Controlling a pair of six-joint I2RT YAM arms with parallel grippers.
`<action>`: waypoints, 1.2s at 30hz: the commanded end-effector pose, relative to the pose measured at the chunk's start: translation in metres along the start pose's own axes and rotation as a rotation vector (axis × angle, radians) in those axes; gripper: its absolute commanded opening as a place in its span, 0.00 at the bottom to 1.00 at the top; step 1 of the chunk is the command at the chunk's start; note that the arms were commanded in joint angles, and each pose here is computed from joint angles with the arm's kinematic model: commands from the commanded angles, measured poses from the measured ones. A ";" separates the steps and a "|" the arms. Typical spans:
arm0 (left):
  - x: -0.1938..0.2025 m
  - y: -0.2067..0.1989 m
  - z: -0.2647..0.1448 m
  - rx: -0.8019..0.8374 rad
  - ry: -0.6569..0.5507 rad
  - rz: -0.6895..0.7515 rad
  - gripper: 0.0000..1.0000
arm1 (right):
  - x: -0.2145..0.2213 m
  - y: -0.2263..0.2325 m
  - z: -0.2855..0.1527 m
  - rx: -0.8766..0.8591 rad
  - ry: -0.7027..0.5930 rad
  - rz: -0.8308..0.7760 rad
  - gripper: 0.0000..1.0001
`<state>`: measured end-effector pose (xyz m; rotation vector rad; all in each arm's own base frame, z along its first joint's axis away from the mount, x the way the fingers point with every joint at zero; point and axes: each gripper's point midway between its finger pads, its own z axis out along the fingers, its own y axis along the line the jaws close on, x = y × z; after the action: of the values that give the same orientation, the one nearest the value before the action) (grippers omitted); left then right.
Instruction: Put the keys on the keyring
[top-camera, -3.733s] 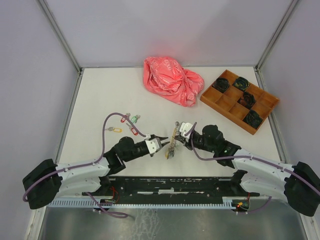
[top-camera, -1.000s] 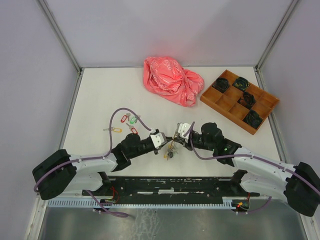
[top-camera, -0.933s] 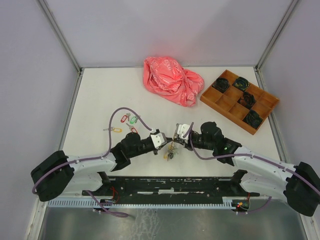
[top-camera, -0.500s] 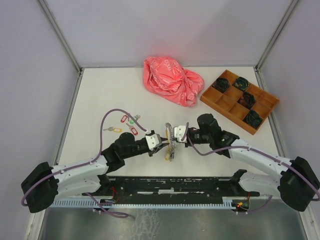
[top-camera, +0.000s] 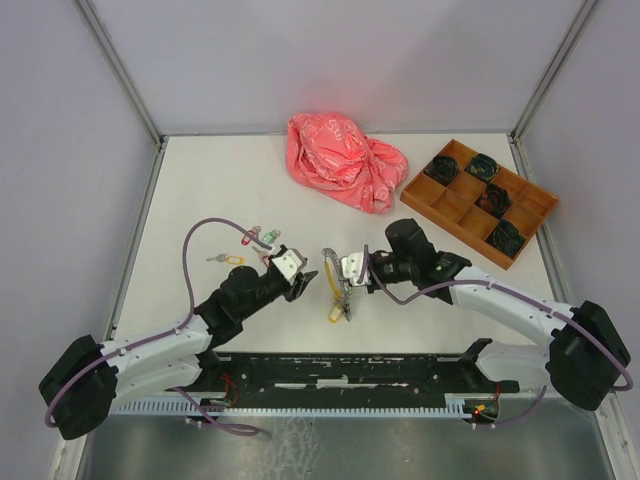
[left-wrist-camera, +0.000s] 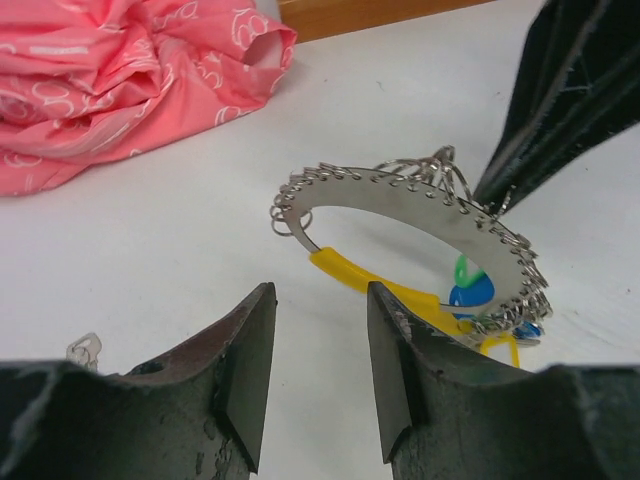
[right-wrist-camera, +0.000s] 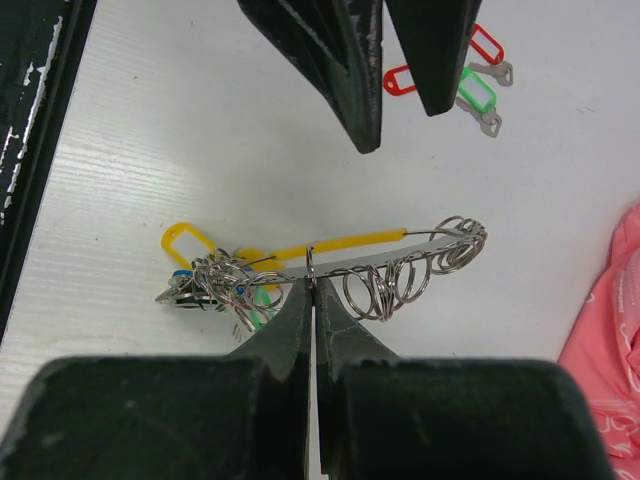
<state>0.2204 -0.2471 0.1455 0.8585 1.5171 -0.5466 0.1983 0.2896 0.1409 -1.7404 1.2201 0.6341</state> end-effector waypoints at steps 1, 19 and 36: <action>-0.011 0.026 -0.002 -0.150 -0.050 -0.092 0.51 | -0.023 -0.013 0.000 0.009 -0.076 -0.057 0.01; 0.056 0.116 -0.026 -0.700 0.226 -0.458 0.73 | -0.006 -0.012 -0.015 0.079 0.016 -0.059 0.01; 0.113 0.184 -0.052 -0.976 0.453 -0.626 0.65 | -0.004 0.002 -0.020 0.056 0.007 -0.046 0.01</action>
<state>0.3163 -0.0867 0.0507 -0.1306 2.2257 0.0309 0.1936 0.2715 0.1368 -1.7544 1.2469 0.5624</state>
